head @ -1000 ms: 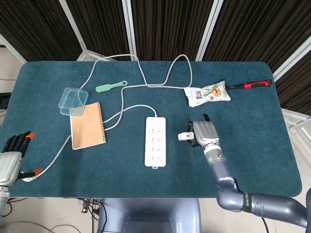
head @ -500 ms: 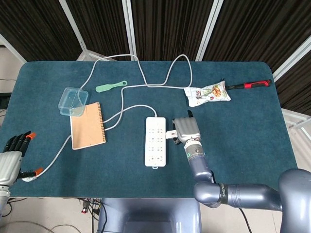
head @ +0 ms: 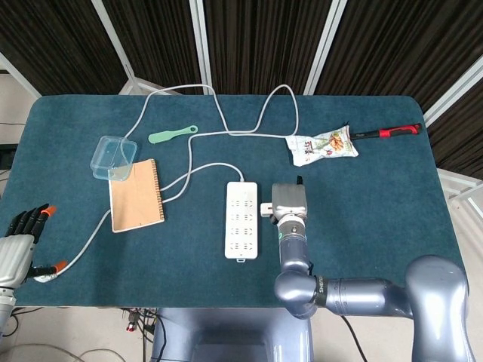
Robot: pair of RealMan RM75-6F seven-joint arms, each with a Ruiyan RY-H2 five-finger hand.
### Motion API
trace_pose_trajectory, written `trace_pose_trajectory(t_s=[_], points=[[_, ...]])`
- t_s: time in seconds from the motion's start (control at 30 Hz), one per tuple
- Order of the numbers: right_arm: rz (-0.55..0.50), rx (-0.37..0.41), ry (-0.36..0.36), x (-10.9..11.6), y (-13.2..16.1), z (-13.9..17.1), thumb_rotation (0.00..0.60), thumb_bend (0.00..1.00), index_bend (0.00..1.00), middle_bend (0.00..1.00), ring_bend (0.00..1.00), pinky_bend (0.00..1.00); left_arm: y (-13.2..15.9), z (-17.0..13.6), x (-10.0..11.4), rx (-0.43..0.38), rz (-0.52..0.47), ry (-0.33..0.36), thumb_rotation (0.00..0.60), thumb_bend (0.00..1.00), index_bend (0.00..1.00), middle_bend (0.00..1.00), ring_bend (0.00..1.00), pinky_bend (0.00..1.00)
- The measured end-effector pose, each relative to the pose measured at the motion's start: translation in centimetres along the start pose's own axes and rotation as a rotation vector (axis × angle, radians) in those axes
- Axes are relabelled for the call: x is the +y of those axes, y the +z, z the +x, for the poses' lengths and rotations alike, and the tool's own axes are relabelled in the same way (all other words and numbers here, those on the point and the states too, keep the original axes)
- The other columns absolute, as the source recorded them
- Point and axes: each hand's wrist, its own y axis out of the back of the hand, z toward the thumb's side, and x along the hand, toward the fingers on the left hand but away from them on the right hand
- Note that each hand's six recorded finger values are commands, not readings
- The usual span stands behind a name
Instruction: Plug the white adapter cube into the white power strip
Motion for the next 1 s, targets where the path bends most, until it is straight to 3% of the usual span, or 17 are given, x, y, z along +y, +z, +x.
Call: trace_pose_trajectory(t_s=[0.33,1.0], points=[[-0.099,-0.046,0.043,-0.3,1.1,0.1,0.6,0.7,0.89,0.77,0.44,0.0,0.0,0.0,0.0,-0.002,-0.005,-0.003,0.6,0.0,0.0,0.0,0.0,0.0],[-0.122,-0.049,0.072,-1.8,2.5,0.2,0.6,0.7,0.89,0.77,0.44,0.0,-0.1,0.0,0.0,-0.003,-0.02,-0.008,0.6,0.0,0.0,0.0,0.0,0.0]])
